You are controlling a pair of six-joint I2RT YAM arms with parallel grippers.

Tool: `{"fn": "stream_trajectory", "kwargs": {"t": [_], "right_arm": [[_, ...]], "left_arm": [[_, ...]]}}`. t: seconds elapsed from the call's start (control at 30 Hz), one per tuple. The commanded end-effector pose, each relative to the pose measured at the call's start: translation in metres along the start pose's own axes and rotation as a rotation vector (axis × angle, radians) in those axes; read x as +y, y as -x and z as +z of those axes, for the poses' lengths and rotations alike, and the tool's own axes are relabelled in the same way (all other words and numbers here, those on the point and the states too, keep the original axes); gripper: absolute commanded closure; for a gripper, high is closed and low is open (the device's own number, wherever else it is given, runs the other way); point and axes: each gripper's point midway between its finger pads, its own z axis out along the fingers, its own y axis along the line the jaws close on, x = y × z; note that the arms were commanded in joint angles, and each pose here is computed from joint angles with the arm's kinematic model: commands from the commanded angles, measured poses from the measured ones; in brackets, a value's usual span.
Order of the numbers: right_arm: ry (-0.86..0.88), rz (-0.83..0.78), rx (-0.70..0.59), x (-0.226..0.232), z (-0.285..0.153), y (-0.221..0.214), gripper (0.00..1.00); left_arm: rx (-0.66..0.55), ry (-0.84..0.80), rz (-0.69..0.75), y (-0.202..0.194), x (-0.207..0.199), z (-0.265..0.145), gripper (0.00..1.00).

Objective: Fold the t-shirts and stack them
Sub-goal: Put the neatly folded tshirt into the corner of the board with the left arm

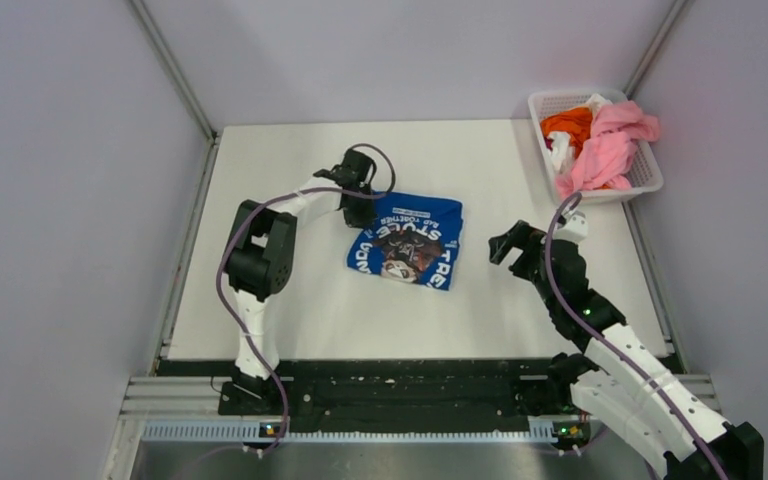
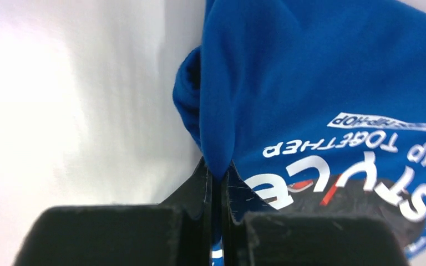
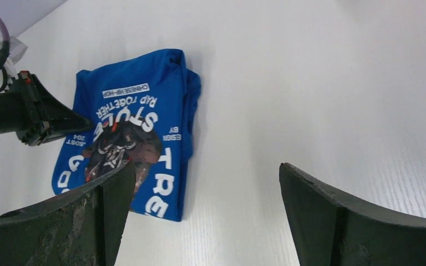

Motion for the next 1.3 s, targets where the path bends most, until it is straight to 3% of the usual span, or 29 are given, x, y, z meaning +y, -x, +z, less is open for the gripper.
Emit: {"fn": "stream_trajectory", "kwargs": {"t": [0.0,0.23,0.5,0.73,0.97,1.0,1.03,1.07,1.13,1.17,1.27], "right_arm": [[-0.058,-0.023,-0.045,-0.011,0.0,0.007,0.01],[-0.139,-0.039,-0.067,-0.026,0.004,0.009,0.01],[-0.247,-0.061,-0.12,-0.047,0.002,0.017,0.01],[-0.296,-0.054,-0.15,-0.06,0.0,0.016,0.01],[-0.316,-0.064,-0.167,-0.064,-0.001,0.019,0.01],[-0.315,-0.065,-0.165,-0.064,-0.001,0.018,0.01],[-0.313,-0.066,-0.163,-0.063,0.0,0.018,0.01],[-0.313,-0.065,-0.162,-0.063,0.0,0.018,0.01],[-0.31,-0.068,-0.156,-0.062,0.001,0.017,0.01],[-0.308,-0.069,-0.152,-0.062,0.002,0.016,0.01],[-0.289,-0.067,-0.141,-0.058,0.004,0.014,0.01]], "left_arm": [[-0.148,0.411,0.048,0.048,0.067,-0.022,1.0],[-0.332,0.647,0.081,0.133,0.133,-0.063,1.0],[-0.454,0.862,0.071,0.213,0.224,-0.097,1.0],[-0.512,0.869,-0.035,0.261,0.286,-0.102,1.0],[-0.611,0.839,-0.103,0.287,0.318,-0.112,1.0],[-0.627,0.836,-0.112,0.291,0.32,-0.116,0.95],[-0.648,0.829,-0.115,0.296,0.322,-0.121,0.83],[-0.672,0.822,-0.116,0.302,0.321,-0.128,0.55],[-0.721,0.802,-0.097,0.317,0.312,-0.145,0.14],[-0.745,0.791,-0.093,0.322,0.306,-0.157,0.03],[-0.792,0.714,-0.111,0.328,0.281,-0.189,0.01]]}}
